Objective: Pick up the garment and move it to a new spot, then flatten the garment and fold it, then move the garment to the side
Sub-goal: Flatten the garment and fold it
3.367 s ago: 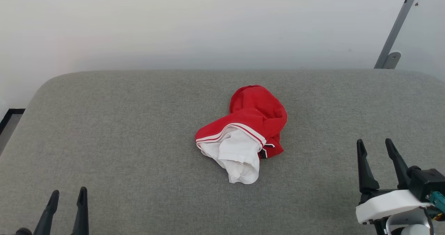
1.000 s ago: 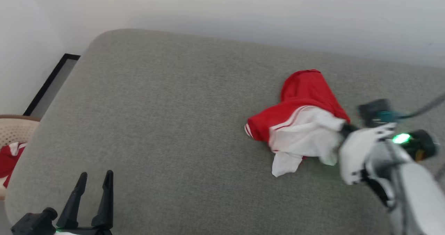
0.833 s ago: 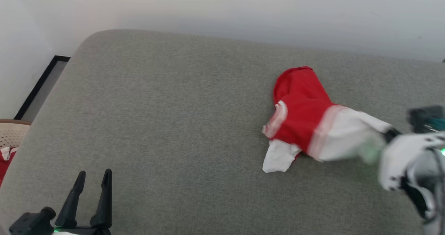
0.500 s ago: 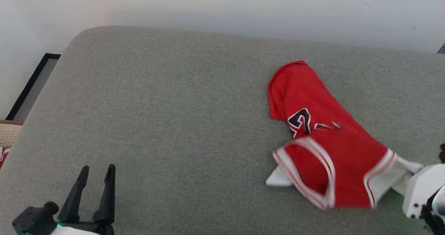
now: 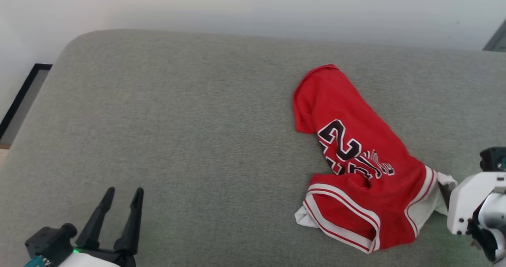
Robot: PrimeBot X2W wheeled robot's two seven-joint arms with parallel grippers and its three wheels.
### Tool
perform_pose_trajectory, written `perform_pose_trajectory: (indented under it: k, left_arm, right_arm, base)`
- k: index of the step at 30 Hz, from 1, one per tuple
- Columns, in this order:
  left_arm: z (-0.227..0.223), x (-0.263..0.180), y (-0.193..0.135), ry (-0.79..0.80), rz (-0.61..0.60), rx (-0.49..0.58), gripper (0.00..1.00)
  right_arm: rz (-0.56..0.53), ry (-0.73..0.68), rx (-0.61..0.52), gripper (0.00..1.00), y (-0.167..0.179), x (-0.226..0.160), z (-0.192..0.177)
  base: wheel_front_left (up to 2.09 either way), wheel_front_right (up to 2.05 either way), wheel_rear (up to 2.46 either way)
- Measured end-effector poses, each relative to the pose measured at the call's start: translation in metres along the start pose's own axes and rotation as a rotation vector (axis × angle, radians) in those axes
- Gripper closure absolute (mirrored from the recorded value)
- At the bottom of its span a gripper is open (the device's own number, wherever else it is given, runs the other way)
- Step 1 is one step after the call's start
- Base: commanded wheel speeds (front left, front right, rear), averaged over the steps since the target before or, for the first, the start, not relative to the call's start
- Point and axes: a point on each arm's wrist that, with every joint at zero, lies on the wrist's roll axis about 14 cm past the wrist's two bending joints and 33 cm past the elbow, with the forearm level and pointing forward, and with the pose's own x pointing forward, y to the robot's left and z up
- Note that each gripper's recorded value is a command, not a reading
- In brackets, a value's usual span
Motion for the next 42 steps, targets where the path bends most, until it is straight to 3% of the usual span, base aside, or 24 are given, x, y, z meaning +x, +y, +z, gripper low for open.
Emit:
perform_pose_trajectory:
  k: [10, 19, 25, 31, 42]
  left_arm:
    - [-0.012, 0.029, -0.036, 0.122, -0.195, 0.013, 0.0]
    - [-0.034, 0.06, -0.098, 0.291, -0.415, 0.041, 0.0]
    - [-0.062, 0.069, -0.141, 0.439, -0.552, 0.055, 0.0]
    - [-0.097, 0.065, -0.172, 0.622, -0.657, 0.09, 0.0]
    - [-0.151, 0.055, -0.183, 0.877, -0.691, 0.211, 0.0]
  right_arm:
    - [-0.018, -0.233, 0.021, 0.0, -0.014, -0.038, 0.051]
    - [-0.073, -0.532, 0.025, 0.0, -0.022, -0.077, 0.086]
    - [-0.137, -0.667, 0.028, 0.0, -0.03, -0.091, 0.088]
    - [-0.184, -0.677, 0.046, 0.0, -0.039, -0.088, 0.071]
    - [-0.183, -0.655, 0.095, 0.0, -0.038, -0.075, 0.051]
  base:
    - [0.0, 0.0, 0.0]
    - [0.0, 0.0, 0.0]
    - [0.0, 0.0, 0.0]
    - [0.0, 0.0, 0.0]
    - [0.0, 0.0, 0.0]
